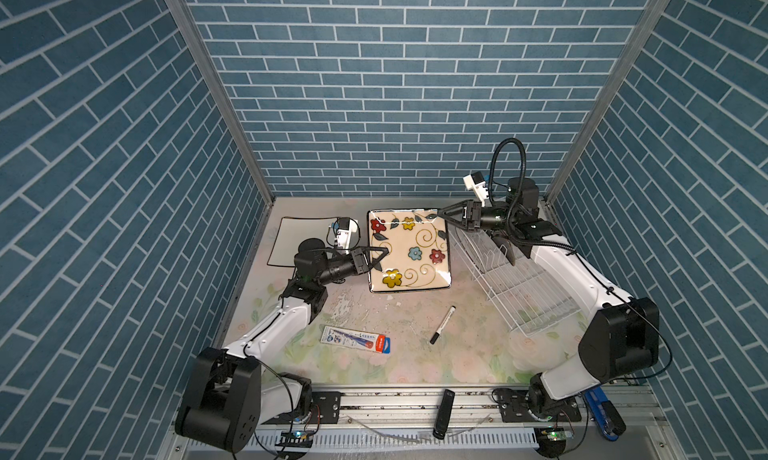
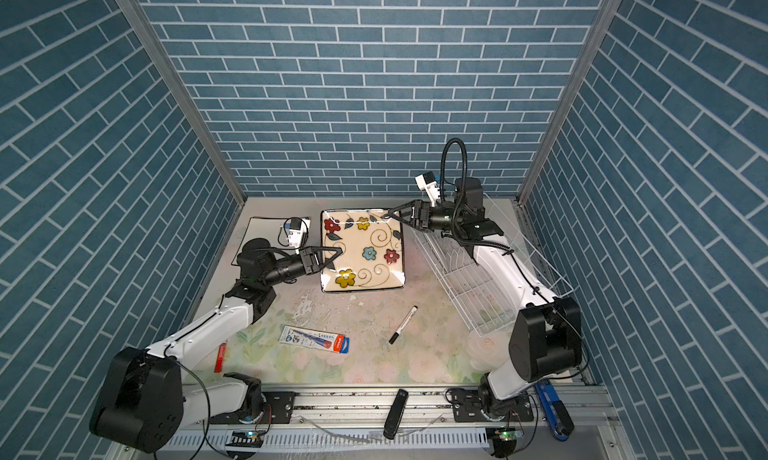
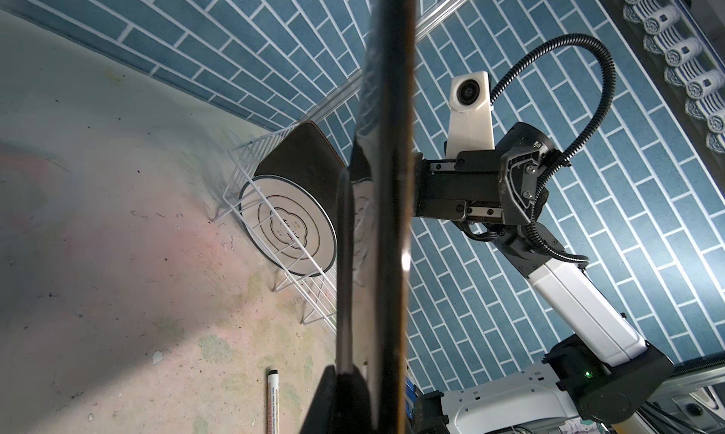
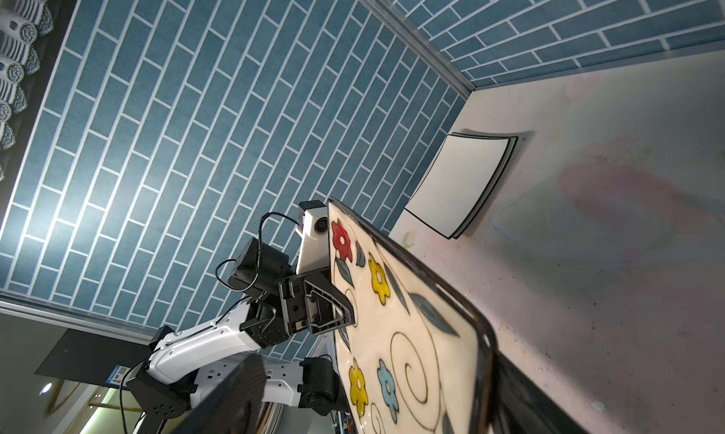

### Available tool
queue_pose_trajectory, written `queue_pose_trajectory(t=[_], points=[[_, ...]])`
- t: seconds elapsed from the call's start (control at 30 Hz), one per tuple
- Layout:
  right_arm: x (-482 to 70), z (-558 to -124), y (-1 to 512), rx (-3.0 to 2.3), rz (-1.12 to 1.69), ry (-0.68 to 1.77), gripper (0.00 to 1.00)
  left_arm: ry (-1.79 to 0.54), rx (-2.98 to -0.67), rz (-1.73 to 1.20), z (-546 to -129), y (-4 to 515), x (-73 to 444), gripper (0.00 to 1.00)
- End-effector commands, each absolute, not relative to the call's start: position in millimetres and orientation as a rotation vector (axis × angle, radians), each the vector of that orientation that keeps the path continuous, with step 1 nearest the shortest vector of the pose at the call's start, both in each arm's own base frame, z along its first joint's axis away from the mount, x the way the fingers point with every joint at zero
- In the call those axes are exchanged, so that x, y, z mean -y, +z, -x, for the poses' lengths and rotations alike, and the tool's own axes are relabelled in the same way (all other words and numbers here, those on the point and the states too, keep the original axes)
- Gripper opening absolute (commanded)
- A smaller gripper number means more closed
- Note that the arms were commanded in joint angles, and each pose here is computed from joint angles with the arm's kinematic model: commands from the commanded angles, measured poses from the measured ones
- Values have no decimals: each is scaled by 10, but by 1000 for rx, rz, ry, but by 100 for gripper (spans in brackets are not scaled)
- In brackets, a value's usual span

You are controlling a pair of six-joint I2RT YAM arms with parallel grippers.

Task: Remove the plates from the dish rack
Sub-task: 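Grasp the floral plate edge with the left gripper and open the right gripper, then carry the plate to the white stack with left gripper while right returns to rack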

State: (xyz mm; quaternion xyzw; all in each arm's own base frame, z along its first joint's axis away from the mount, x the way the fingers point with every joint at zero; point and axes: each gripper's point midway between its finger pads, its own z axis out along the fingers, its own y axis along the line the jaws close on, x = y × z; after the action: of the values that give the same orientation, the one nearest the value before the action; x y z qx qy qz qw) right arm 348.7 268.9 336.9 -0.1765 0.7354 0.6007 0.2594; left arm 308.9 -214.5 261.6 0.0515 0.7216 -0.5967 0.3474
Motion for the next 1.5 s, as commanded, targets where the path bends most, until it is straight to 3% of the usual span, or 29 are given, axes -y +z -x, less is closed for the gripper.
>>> queue_pose_trajectory(t=[0.0,0.3,0.53,1.03,1.47], points=[[-2591,-3446,3464,-1954,484,1582,91,-1498,-1715,-118,-3165,3001,1981,0],[-2444,-3549,3429,-1968,414,1523,93,-1495,-1651,-22,-3258,3054,1775,0],[-2364,-3511,3477,-1960,384,1476,93,-1363,-1589,178,-3411,2988,1359,0],[-1793,-3304,3212,-2033,79,1076,93,-1079,-1438,713,-3792,2584,319,0],[-1706,-3164,3092,-2033,-9,1084,93,-910,-1256,961,-3765,2240,-253,0]])
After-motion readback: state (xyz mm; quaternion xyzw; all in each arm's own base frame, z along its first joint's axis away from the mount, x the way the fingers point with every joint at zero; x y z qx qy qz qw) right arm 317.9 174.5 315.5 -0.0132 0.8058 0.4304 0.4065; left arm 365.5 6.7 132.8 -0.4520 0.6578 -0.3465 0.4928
